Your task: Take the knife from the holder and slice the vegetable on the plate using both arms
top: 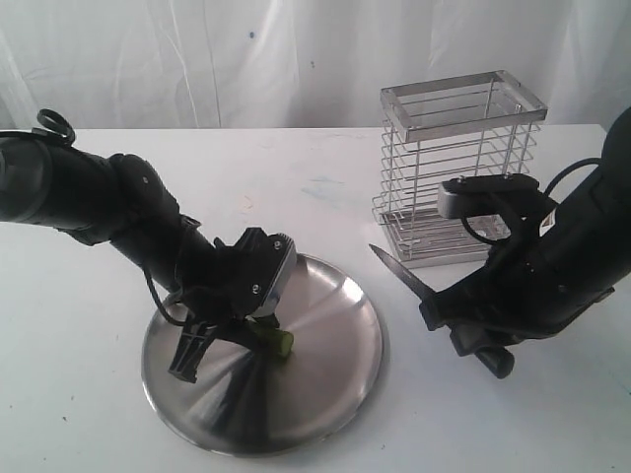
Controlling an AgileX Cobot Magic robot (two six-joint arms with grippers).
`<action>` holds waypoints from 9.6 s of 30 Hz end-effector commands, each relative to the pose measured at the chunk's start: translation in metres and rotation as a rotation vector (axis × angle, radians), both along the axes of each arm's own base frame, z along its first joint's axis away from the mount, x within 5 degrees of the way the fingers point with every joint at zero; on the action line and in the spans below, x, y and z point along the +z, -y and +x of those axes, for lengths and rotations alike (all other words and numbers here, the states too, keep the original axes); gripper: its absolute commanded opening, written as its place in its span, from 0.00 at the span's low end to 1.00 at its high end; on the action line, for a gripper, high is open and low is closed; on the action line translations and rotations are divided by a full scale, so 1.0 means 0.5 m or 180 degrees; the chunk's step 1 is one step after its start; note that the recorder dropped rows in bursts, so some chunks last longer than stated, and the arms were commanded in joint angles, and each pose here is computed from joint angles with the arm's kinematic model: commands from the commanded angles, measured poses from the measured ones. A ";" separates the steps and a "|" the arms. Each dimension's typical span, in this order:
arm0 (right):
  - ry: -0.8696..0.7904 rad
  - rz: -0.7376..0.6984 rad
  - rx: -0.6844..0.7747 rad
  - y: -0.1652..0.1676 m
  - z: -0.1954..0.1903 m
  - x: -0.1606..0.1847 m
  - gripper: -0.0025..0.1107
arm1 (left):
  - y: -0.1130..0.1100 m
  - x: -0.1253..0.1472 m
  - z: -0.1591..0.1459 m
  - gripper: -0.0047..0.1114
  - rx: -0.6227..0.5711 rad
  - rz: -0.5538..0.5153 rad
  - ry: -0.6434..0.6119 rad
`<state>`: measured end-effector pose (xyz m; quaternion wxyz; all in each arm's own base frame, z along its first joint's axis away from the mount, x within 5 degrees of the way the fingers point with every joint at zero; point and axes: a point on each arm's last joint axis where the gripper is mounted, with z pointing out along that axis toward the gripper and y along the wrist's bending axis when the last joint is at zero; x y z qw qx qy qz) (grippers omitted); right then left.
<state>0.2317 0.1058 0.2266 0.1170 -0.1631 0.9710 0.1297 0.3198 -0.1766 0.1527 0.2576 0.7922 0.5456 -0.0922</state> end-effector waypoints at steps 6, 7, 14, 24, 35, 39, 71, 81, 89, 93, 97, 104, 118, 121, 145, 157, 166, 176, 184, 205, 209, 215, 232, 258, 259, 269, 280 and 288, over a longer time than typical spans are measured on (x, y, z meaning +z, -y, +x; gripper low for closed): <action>0.0125 0.0114 -0.0133 -0.002 0.012 0.007 0.02 | 0.018 0.017 0.004 0.24 0.0412 -0.0400 -0.0180; 0.0159 0.0173 -0.0198 -0.005 0.015 0.008 0.02 | 0.018 0.017 0.004 0.24 0.0523 -0.0420 -0.0255; 0.0398 0.0405 -0.0368 -0.013 0.030 0.017 0.02 | 0.017 0.017 0.007 0.23 0.1409 -0.0566 -0.0771; 0.0418 0.0419 -0.0392 -0.013 0.032 0.017 0.02 | 0.011 0.007 0.022 0.20 0.1671 -0.0550 -0.0661; 0.0413 0.0418 -0.0391 -0.013 0.032 0.017 0.02 | 0.008 -0.006 0.030 0.20 0.1888 -0.0529 -0.0675; 0.0413 0.0418 -0.0391 -0.013 0.032 0.017 0.02 | 0.008 -0.006 0.030 0.20 0.1888 -0.0529 -0.0675; 0.0523 0.0503 -0.0433 -0.022 0.036 0.022 0.02 | 0.002 0.085 0.020 0.67 0.1874 -0.0782 -0.0360; 0.0530 0.0696 -0.0457 -0.103 0.003 0.027 0.02 | -0.038 0.200 -0.002 0.54 0.1925 -0.1024 -0.0019; 0.0292 0.0748 -0.0386 -0.193 -0.037 -0.012 0.02 | -0.178 0.216 0.032 0.04 0.3260 -0.1314 -0.0533; 0.0130 0.0675 -0.0283 -0.236 -0.072 -0.036 0.02 | -0.224 0.209 0.032 0.04 0.3529 -0.1330 -0.0777; 0.0148 0.0554 -0.0427 -0.246 -0.090 -0.038 0.02 | -0.249 0.190 0.029 0.04 0.3807 -0.1404 -0.0872; 0.0374 0.0382 -0.0516 -0.246 -0.089 -0.039 0.02 | -0.238 0.171 0.024 0.04 0.3966 -0.1943 -0.1074; 0.0300 0.0324 -0.0559 -0.257 -0.081 -0.071 0.02 | -0.187 0.148 0.054 0.04 0.3209 -0.3043 -0.1672; 0.0292 0.0318 -0.0575 -0.256 -0.081 -0.072 0.02 | -0.184 0.133 0.056 0.04 0.3183 -0.3043 -0.1799; 0.0450 0.0251 -0.0532 -0.267 -0.068 -0.090 0.02 | -0.177 0.137 0.060 0.04 0.3068 -0.3351 -0.2006; 0.0442 0.0288 -0.0489 -0.278 -0.079 -0.089 0.02 | -0.177 0.136 0.059 0.04 0.3064 -0.3343 -0.2005; 0.0340 0.0195 -0.0580 -0.280 -0.080 -0.109 0.02 | -0.176 0.137 0.059 0.04 0.3039 -0.3353 -0.2020; 0.0342 0.0244 -0.0600 -0.283 -0.078 -0.111 0.02 | -0.171 0.144 0.053 0.04 0.2887 -0.3414 -0.2106; 0.0377 0.0290 -0.0578 -0.286 -0.077 -0.109 0.02 | -0.171 0.144 0.053 0.04 0.2887 -0.3414 -0.2106; 0.0359 0.0299 -0.0635 -0.286 -0.076 -0.110 0.02 | -0.081 0.096 0.027 0.04 0.2217 -0.3308 -0.2689; 0.0364 0.0311 -0.0633 -0.287 -0.076 -0.110 0.02 | -0.078 0.078 0.033 0.04 0.2339 -0.3217 -0.2621; 0.0382 0.0328 -0.0660 -0.287 -0.075 -0.109 0.02 | -0.079 0.077 0.034 0.04 0.2346 -0.3212 -0.2607; 0.0402 0.0346 -0.0611 -0.294 -0.070 -0.123 0.02 | -0.079 0.078 0.033 0.04 0.2245 -0.3205 -0.2462; 0.0788 0.0018 -0.0446 -0.307 -0.073 -0.075 0.02 | -0.078 0.079 0.033 0.04 0.2221 -0.3217 -0.2478; 0.0786 0.0022 -0.0408 -0.312 -0.079 -0.076 0.02 | -0.078 0.079 0.033 0.04 0.2219 -0.3216 -0.2472; 0.0692 -0.0210 -0.0380 -0.319 -0.087 -0.110 0.02 | -0.078 0.080 0.032 0.04 0.2163 -0.3226 -0.2440; 0.0692 -0.0263 -0.0378 -0.318 -0.087 -0.114 0.02 | -0.077 0.082 0.030 0.04 0.2129 -0.3243 -0.2460; 0.0698 -0.0290 -0.0374 -0.316 -0.086 -0.115 0.02 | -0.077 0.082 0.030 0.04 0.2129 -0.3243 -0.2460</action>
